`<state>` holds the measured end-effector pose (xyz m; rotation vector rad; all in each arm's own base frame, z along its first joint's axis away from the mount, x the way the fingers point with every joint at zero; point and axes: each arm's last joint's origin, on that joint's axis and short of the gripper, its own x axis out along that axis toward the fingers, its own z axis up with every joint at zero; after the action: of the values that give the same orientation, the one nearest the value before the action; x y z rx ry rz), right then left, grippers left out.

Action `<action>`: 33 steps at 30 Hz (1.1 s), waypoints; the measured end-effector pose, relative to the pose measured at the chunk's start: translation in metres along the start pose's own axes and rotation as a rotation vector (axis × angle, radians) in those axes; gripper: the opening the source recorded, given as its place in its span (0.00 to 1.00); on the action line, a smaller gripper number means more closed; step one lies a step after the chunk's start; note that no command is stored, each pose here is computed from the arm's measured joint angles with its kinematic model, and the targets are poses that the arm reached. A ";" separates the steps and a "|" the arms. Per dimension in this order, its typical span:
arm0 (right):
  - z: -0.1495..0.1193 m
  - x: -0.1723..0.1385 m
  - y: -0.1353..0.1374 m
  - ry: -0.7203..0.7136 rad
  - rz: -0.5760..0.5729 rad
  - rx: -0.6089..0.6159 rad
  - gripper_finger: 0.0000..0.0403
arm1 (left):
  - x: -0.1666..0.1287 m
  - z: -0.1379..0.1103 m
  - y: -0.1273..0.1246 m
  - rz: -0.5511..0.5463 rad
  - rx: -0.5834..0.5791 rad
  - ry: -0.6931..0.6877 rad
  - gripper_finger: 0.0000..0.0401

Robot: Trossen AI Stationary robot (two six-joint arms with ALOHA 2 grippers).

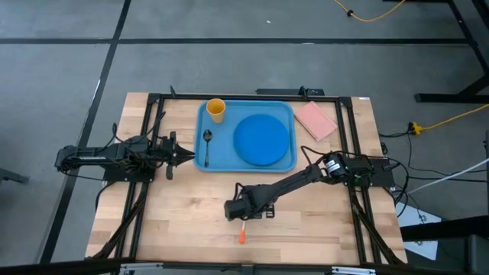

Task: Pick and place plate/cup/fork/spoon on tray
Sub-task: Put the orange fork on the blue tray to the right of the blue plate

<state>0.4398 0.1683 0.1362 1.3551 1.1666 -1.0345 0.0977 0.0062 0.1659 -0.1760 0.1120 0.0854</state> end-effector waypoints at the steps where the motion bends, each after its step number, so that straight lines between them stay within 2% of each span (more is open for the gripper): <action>1: 0.002 0.002 0.000 0.005 -0.013 0.006 0.32 | 0.000 0.000 0.000 -0.001 0.000 0.000 0.14; 11: 0.022 0.011 -0.003 0.004 -0.124 -0.016 0.32 | 0.000 0.000 0.000 0.000 0.000 0.000 0.14; 23: 0.035 0.009 -0.007 -0.062 -0.188 -0.021 0.31 | 0.000 0.000 0.000 0.000 0.000 0.000 0.14; 27: 0.035 0.009 -0.007 -0.067 -0.184 -0.008 0.24 | 0.000 0.000 0.000 0.000 0.000 0.000 0.14; 33: 0.035 0.010 -0.007 -0.071 -0.178 0.016 0.07 | 0.000 0.000 0.000 0.000 0.000 0.000 0.14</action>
<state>0.4353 0.1340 0.1220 1.2335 1.2442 -1.2116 0.0977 0.0062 0.1659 -0.1759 0.1122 0.0852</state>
